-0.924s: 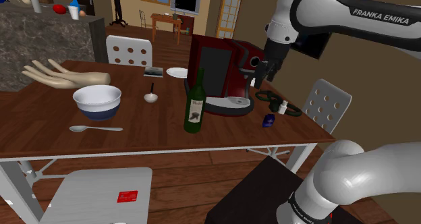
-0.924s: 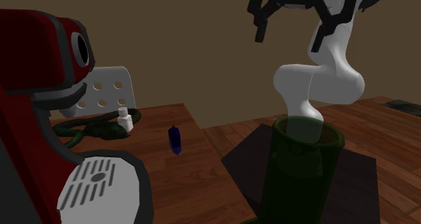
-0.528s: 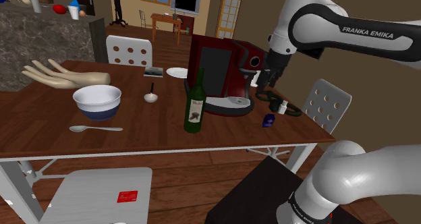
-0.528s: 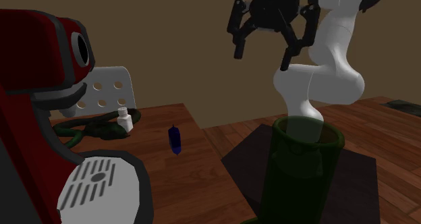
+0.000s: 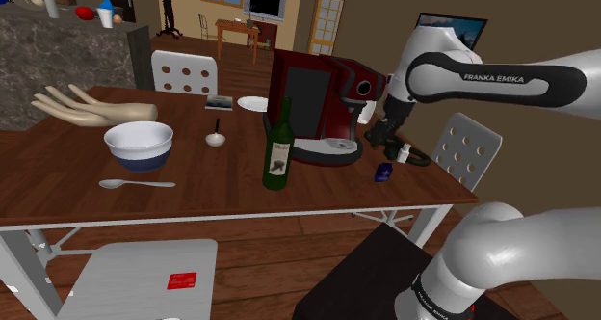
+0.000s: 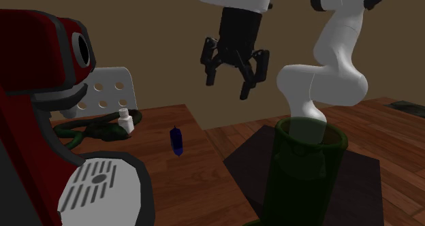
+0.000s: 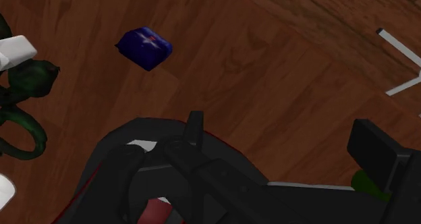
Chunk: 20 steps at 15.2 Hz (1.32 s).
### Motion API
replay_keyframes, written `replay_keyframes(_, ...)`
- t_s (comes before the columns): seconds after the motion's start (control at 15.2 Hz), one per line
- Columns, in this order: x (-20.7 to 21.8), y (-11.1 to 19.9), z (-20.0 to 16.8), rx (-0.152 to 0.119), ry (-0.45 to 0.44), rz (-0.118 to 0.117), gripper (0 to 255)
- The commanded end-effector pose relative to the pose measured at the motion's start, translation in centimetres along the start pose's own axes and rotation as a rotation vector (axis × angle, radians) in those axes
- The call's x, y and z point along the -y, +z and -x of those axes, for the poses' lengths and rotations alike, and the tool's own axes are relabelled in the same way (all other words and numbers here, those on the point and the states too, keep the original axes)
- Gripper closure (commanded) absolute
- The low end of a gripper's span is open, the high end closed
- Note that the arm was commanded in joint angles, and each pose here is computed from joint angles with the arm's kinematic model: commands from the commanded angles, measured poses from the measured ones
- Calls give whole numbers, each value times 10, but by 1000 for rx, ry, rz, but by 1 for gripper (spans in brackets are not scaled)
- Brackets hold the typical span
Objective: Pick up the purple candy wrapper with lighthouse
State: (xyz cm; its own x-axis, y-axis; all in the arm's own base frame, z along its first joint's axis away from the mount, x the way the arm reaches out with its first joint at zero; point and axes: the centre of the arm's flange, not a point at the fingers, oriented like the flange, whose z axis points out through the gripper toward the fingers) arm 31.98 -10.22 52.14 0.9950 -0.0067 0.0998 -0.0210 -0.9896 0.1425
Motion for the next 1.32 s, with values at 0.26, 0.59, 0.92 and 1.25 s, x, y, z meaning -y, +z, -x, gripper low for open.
replay_keyframes(0.26,-52,62,6,-20,20,11,0)
replay_keyframes(0.59,-95,111,10,-36,37,20,0)
replay_keyframes(0.92,-139,160,14,-52,55,28,0)
replay_keyframes(1.25,-144,190,17,-55,59,30,0)
